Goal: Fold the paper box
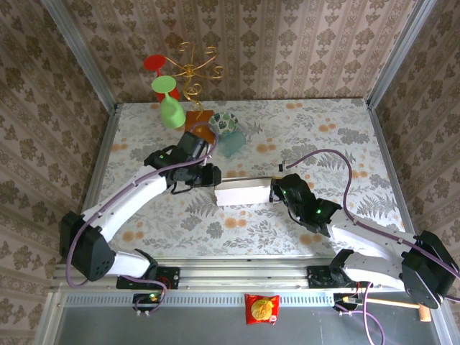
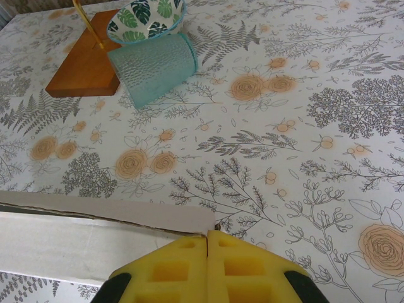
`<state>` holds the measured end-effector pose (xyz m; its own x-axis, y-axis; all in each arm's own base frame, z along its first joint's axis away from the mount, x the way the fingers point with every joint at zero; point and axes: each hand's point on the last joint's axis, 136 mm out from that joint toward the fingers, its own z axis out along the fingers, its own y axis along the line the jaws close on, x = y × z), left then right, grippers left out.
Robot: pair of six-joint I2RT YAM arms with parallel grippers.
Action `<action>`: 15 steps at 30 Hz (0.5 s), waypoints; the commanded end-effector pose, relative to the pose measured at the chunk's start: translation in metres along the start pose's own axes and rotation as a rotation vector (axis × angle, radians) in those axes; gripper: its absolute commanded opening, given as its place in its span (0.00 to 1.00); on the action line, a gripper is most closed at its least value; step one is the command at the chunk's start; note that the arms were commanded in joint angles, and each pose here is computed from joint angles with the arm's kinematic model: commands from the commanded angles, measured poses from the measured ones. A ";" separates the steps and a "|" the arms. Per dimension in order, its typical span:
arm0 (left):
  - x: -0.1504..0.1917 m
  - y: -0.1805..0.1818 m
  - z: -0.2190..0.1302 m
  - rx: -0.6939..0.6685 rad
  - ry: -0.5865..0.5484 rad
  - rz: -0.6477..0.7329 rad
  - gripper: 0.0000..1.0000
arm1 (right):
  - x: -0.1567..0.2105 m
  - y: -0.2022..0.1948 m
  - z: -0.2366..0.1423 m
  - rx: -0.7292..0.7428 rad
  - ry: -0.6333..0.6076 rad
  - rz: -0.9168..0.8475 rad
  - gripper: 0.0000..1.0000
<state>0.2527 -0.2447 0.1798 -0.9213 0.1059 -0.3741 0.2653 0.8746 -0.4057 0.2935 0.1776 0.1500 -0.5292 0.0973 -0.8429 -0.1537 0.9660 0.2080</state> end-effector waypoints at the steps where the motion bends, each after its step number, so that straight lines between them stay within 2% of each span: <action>1: 0.003 0.005 -0.002 -0.087 0.028 0.121 0.30 | 0.033 -0.016 0.001 0.067 0.119 -0.050 0.00; 10: 0.002 0.007 0.007 -0.138 0.029 0.173 0.17 | 0.034 -0.015 0.002 0.067 0.122 -0.048 0.00; 15: 0.000 0.012 0.003 -0.192 0.014 0.205 0.18 | 0.034 -0.015 0.002 0.067 0.123 -0.047 0.00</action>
<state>0.2555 -0.2440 0.1711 -0.8708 0.2539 -0.4210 0.3747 0.8971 -0.2341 0.2936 0.1778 0.1502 -0.5289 0.0975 -0.8431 -0.1538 0.9659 0.2082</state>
